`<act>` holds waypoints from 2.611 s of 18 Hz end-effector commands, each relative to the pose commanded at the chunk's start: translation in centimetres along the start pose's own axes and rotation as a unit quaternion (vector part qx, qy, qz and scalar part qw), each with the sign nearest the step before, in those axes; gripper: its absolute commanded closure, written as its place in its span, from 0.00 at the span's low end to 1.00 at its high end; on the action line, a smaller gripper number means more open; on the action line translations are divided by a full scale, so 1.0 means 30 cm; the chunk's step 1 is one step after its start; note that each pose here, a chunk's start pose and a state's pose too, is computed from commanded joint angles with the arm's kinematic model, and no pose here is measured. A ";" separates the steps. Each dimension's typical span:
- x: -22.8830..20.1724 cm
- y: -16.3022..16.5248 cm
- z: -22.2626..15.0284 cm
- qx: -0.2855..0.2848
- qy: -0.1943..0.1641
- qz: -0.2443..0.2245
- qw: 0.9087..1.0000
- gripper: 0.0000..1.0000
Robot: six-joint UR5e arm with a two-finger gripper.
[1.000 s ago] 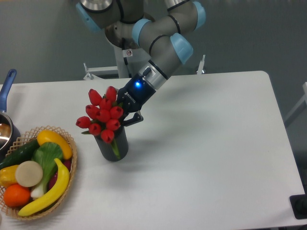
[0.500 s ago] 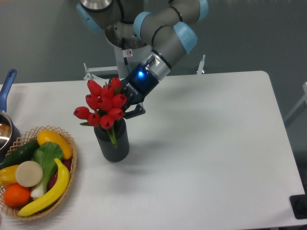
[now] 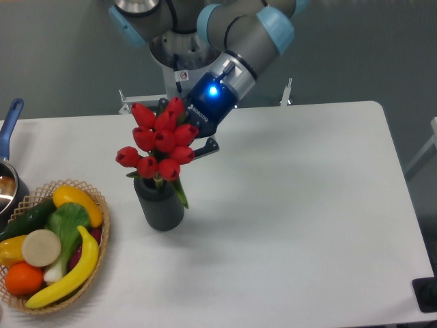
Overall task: Pick up the flowers from the vase
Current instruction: 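Lift the gripped tulips up out of the grey vase, then carry the tulips away from the vase over the empty table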
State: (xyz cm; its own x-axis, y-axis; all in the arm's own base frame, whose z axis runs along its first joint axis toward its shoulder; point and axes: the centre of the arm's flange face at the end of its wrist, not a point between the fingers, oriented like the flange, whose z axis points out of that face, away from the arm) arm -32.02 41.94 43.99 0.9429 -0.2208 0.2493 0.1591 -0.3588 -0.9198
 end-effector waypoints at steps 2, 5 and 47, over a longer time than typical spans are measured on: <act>0.000 -0.011 -0.015 0.012 0.005 -0.002 1.000 1.00; -0.021 -0.055 -0.077 0.025 -0.009 -0.024 0.999 1.00; -0.720 0.199 -0.086 -0.472 -0.252 0.053 0.843 0.98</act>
State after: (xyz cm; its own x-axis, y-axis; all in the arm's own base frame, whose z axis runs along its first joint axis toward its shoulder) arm -52.18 42.23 33.89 0.9798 0.0303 -0.1979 -0.0140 -0.9757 -0.2185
